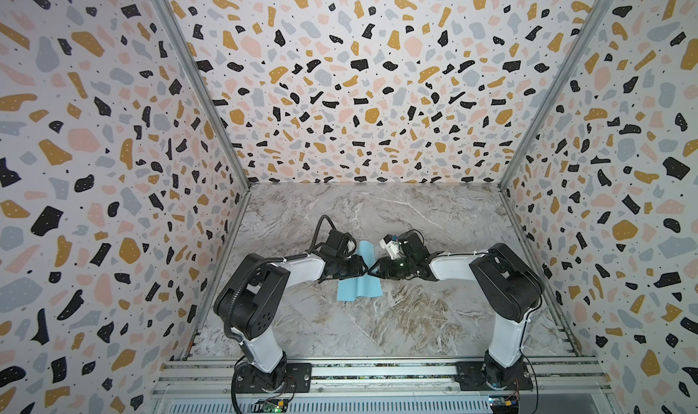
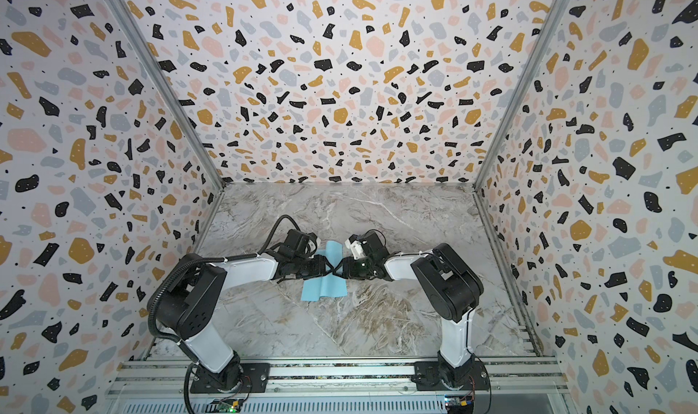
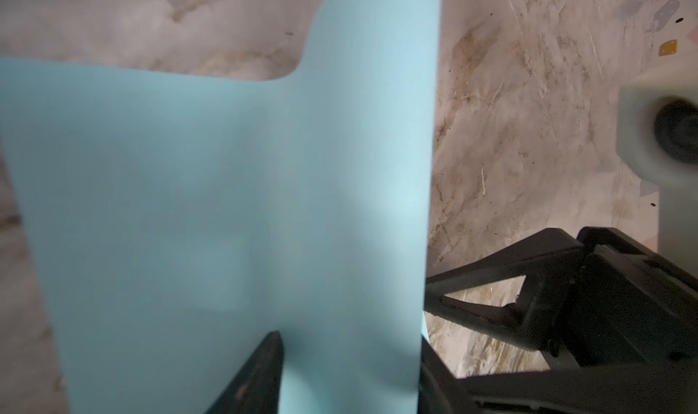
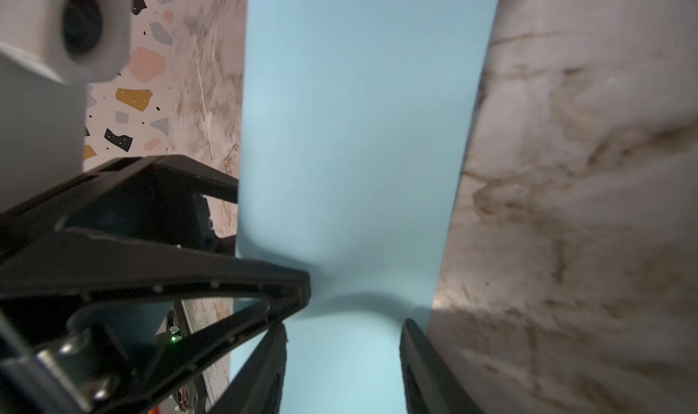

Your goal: Fold a paper plane with a square sheet of paper (pick it up from the middle)

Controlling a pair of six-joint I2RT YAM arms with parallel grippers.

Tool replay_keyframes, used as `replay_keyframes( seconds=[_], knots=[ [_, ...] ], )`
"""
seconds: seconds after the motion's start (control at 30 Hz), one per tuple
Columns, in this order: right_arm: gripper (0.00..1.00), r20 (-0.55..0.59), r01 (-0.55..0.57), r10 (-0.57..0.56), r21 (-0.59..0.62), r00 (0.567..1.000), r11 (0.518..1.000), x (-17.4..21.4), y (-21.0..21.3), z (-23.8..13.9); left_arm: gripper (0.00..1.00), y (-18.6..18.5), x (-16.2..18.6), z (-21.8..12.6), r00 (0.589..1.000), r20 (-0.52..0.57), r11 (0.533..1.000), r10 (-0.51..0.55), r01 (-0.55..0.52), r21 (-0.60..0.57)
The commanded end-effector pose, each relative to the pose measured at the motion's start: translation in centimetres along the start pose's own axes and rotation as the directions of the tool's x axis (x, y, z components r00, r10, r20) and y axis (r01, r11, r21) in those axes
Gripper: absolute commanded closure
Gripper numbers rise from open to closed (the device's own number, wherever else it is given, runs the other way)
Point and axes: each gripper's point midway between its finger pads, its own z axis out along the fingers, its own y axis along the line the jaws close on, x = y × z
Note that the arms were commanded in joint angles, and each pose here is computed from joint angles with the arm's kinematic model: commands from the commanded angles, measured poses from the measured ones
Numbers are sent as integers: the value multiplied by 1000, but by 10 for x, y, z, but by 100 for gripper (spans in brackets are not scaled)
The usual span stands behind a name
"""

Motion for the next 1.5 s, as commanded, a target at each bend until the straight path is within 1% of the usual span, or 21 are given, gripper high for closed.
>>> replay_keyframes(
  seconds=[0.0,0.03,0.07,0.2,0.3,0.4,0.47,0.57,0.67,0.73,1.0,1.17,1.23,1.47],
  knots=[
    [48,39,-17,18,-26,999,1000,1,2,-22,59,-13,1,-3,1000,-1,997,19,-18,76],
    [47,65,-11,15,-50,998,999,-2,5,-30,64,-18,1,-5,1000,2,995,25,-25,99],
    [47,89,-8,14,-68,996,998,-5,7,-38,66,-23,-1,-7,1000,8,992,30,-31,122],
    [44,194,14,12,-130,981,991,-21,16,-78,68,-54,-11,-25,997,70,964,40,-57,259],
    [38,252,54,-12,-161,968,986,-31,21,-102,68,-76,-17,-40,994,101,934,40,-73,350],
    [29,259,98,-44,-197,965,975,-36,26,-114,68,-94,-22,-54,992,125,898,22,-74,434],
    [25,254,122,-64,-218,965,968,-37,30,-115,68,-102,-23,-60,991,130,880,13,-73,470],
    [24,237,134,-76,-238,969,962,-38,33,-113,68,-107,-23,-63,991,131,866,2,-67,495],
    [24,221,123,-62,-272,973,954,-39,34,-109,68,-104,-22,-60,992,123,869,-5,-57,492],
    [27,214,118,-55,-292,975,949,-39,34,-106,68,-102,-21,-58,993,116,870,-8,-50,491],
    [47,201,114,-44,-351,979,929,-41,41,-104,68,-93,-14,-47,996,87,882,-15,-28,470],
    [53,202,114,-43,-352,979,929,-43,41,-103,68,-89,-11,-43,997,72,891,-15,-20,453],
    [58,202,116,-46,-354,978,928,-45,42,-103,69,-88,-11,-42,997,71,893,-14,-19,450],
    [80,182,100,-37,-346,983,933,-42,37,-98,69,-85,-11,-40,997,72,897,-21,-13,442]
  ],
)
